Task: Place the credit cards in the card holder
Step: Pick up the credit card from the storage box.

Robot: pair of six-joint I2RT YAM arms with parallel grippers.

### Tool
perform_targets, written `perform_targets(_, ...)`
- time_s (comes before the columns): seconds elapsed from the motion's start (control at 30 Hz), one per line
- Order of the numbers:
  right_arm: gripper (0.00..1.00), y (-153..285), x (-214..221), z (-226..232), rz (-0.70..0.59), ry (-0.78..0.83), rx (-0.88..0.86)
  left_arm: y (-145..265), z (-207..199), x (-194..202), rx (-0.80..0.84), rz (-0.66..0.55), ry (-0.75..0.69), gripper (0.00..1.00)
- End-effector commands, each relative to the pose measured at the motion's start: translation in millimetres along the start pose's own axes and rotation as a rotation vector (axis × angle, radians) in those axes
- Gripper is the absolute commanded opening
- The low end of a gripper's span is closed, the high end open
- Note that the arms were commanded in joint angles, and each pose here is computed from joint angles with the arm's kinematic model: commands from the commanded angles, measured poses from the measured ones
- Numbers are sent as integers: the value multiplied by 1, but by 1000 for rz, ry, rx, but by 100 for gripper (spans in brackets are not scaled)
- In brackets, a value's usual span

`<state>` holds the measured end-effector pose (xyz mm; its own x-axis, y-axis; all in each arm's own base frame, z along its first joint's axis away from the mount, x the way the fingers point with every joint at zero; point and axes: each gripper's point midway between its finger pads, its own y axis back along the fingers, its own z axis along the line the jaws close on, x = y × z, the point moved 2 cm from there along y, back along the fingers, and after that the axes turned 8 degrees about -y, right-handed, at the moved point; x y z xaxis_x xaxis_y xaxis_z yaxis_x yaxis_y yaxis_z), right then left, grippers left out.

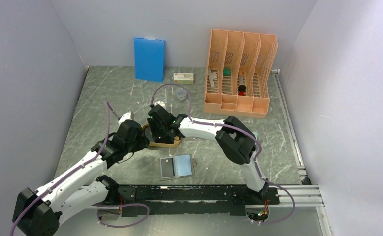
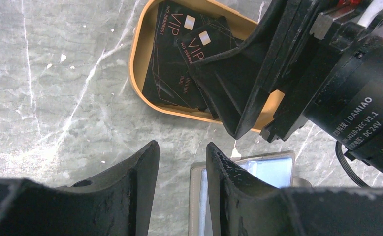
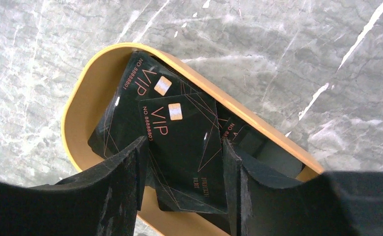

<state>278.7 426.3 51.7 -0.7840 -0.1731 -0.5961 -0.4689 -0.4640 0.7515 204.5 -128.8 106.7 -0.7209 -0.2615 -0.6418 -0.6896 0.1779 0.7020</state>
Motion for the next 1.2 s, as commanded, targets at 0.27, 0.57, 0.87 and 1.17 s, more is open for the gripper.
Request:
perform_targets(0.27,22,7,17,-11,71,-35,31,-1,-2,0,24,-4,13,45)
perform_targets(0.57,23,24,2,7,61,-142,-99,0,-1,-2,18,-16,17,45)
perform_targets(0.87,25,29,-2,9,70,-185,-159,-12,-24,-35,51,-58,61,44)
perform_targets(1.17,21,15,16,-13,111,-254,-156,-34,-38,-50,83,-23,78,43)
